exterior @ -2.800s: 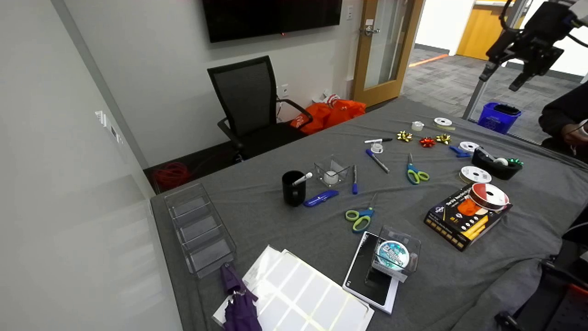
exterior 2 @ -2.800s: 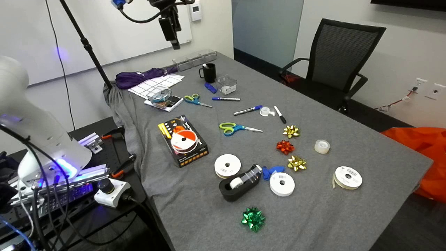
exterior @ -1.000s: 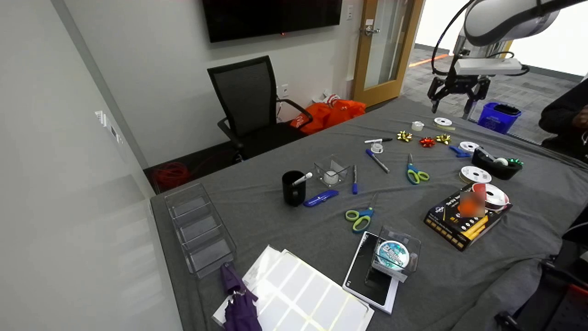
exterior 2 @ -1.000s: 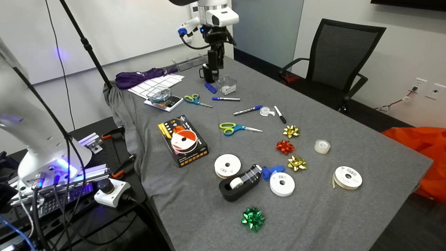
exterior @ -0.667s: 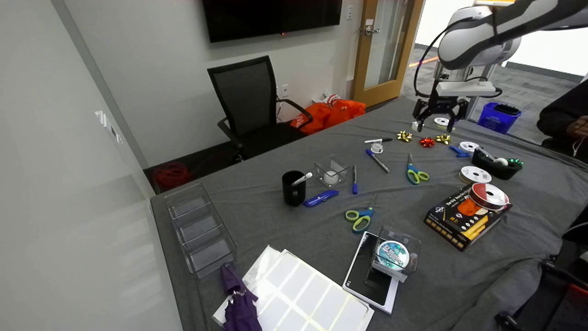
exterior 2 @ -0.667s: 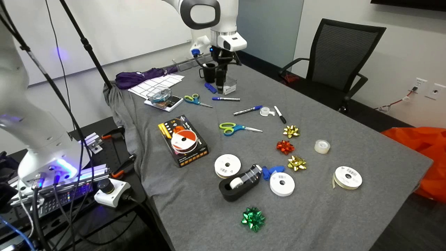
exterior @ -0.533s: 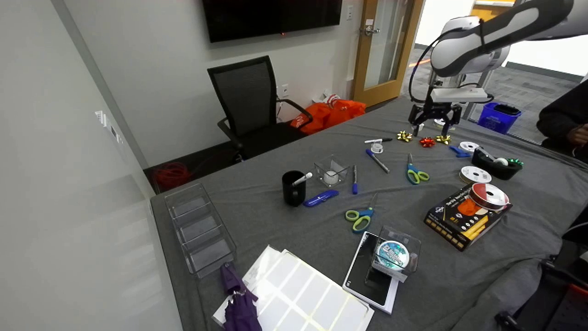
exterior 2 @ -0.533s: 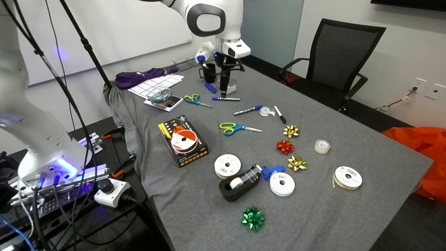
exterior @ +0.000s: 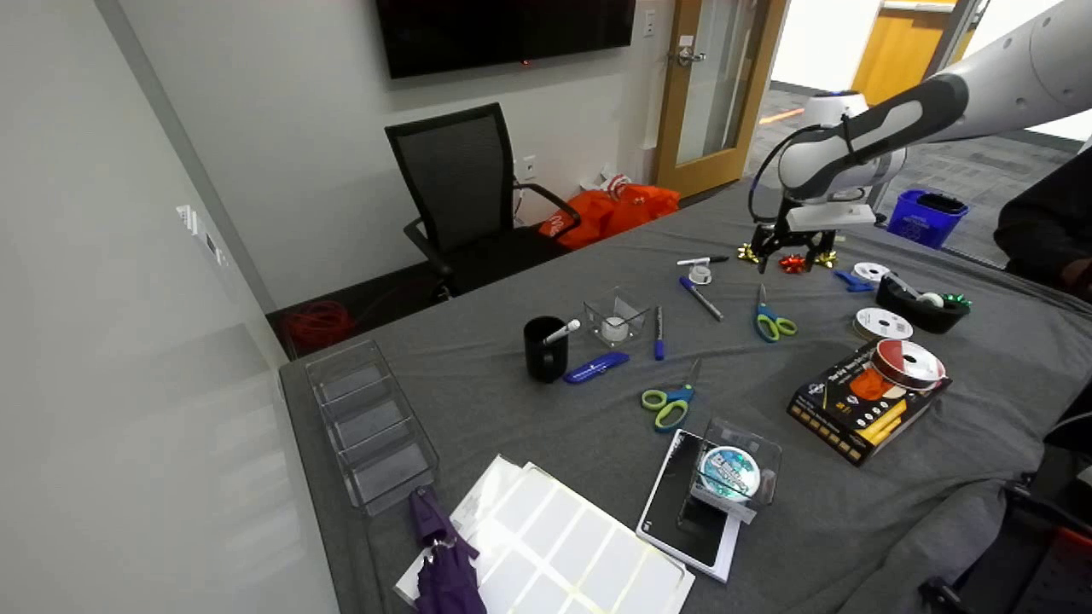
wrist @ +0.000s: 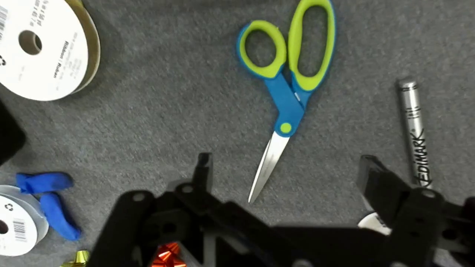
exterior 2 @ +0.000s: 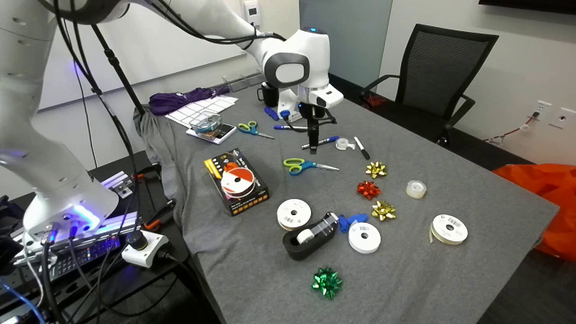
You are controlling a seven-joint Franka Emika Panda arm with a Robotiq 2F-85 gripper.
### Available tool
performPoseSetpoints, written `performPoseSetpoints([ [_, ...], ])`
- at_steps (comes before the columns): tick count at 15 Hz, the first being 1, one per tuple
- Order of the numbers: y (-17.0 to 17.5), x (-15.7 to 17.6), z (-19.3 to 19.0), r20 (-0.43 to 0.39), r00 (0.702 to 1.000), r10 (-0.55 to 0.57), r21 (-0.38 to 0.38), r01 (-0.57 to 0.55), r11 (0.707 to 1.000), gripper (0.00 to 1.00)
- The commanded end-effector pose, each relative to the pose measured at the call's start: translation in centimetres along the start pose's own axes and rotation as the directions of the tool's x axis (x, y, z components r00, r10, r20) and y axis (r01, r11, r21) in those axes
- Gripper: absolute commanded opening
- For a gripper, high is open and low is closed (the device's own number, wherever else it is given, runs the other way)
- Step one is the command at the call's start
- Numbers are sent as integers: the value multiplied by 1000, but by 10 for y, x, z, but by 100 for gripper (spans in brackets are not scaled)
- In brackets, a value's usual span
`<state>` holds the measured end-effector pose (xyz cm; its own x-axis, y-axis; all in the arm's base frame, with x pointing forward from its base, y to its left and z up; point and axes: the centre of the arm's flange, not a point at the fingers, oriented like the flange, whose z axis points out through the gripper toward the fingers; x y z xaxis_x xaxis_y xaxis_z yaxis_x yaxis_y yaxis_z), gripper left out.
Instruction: Pick up one pair of scissors, then place them in the clear object
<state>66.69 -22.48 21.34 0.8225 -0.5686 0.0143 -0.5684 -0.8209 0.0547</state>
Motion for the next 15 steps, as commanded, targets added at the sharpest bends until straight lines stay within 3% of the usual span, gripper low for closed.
performPoseSetpoints([
  [1, 6, 15, 28, -25, 999, -41, 6, 41, 999, 100],
  [8, 10, 4, 52, 30, 998, -48, 64, 46, 997, 100],
  [15, 0, 9, 70, 6, 999, -49, 109, 48, 993, 100],
])
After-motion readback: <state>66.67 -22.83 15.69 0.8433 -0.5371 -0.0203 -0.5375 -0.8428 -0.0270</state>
